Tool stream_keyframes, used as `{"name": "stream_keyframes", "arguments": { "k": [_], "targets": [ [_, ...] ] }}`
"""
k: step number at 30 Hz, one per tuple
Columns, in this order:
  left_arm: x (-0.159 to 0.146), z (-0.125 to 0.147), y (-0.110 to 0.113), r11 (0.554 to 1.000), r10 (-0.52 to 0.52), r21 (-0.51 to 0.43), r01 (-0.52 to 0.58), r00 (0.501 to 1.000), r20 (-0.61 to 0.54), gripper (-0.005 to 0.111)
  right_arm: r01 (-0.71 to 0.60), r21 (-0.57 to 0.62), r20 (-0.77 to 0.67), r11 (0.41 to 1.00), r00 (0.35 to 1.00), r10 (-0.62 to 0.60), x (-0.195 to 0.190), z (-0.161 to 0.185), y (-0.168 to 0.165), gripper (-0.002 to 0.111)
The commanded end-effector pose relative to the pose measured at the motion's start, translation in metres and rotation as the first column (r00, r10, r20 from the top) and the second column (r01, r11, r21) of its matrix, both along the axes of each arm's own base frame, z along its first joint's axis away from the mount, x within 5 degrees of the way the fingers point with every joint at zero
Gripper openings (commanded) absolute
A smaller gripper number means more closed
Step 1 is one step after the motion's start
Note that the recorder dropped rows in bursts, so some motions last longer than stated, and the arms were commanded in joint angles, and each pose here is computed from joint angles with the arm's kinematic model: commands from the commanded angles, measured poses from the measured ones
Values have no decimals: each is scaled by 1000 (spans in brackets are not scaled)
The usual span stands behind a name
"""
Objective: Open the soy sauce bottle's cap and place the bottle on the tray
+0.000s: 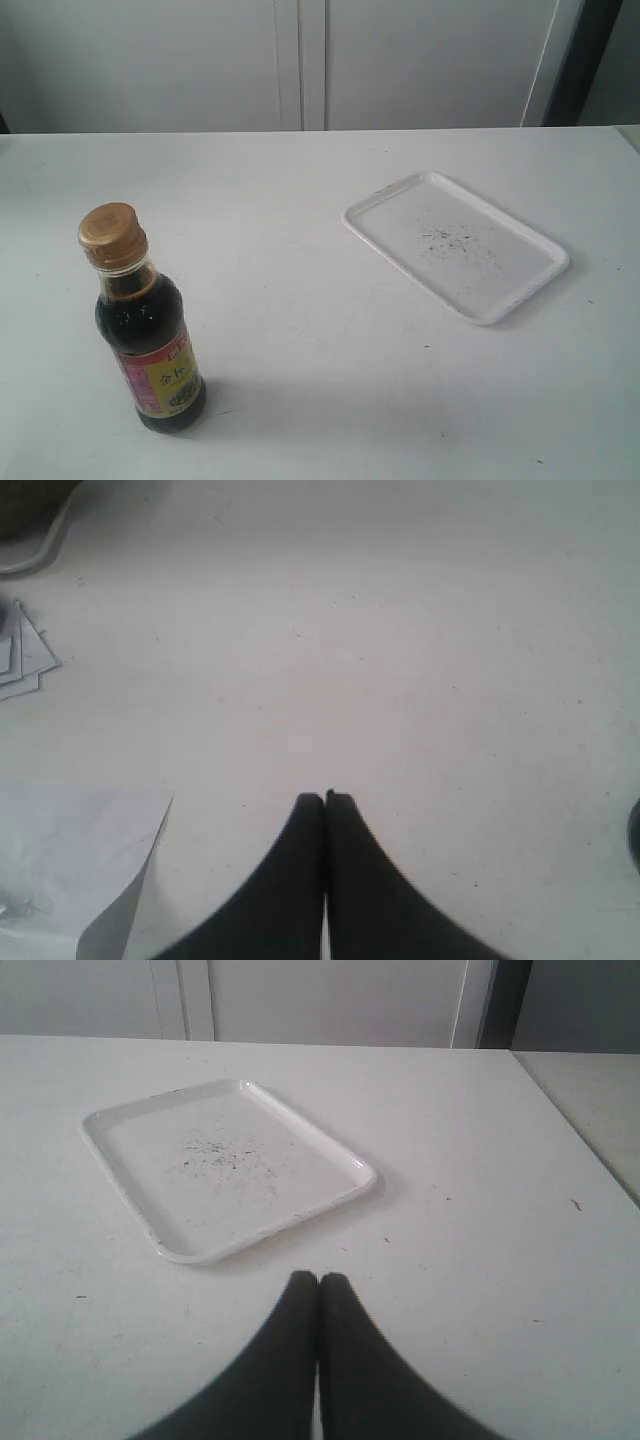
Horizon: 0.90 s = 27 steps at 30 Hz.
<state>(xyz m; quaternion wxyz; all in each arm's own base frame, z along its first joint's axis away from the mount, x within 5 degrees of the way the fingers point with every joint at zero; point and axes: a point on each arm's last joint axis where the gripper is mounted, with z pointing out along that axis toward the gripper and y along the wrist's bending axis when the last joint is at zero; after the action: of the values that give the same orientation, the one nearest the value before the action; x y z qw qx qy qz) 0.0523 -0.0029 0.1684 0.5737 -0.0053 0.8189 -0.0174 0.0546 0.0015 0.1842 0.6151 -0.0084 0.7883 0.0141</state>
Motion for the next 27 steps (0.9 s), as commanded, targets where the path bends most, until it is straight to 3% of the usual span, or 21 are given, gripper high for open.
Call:
{"name": "stream_keyframes", "arguments": {
  "k": [1,4,8,10,17,21,23,27],
  "targets": [
    [1,2,0,1000,4,-9,-4,1000,29,0,4,-2,8,1000,1000,-4,0,0,0,0],
    [2,6,1,1000,11,-10,-10,997,79,0,4,-2,8,1000,1000,-4,0,0,0,0],
    [4,15,2,992,61,-119,-40,983,171,0,4,-2,8,1000,1000,-4,0,0,0,0],
    [5,20,2,992,68,-121,-41,971,228,0,4,-2,8,1000,1000,-4,0,0,0,0],
    [5,39,5,990,94,-133,-40,900,426,0,5,5,8,1000,1000,-5,0,0,0,0],
    [2,53,6,988,115,-153,-34,822,558,0,8,15,7,1000,1000,-8,0,0,0,0],
    [2,54,7,984,123,-173,-28,815,567,0,8,15,7,1000,1000,-8,0,0,0,0],
    [-1,85,6,986,112,-167,-8,776,620,0,8,15,7,1000,1000,-8,0,0,0,0]
  ]
}}
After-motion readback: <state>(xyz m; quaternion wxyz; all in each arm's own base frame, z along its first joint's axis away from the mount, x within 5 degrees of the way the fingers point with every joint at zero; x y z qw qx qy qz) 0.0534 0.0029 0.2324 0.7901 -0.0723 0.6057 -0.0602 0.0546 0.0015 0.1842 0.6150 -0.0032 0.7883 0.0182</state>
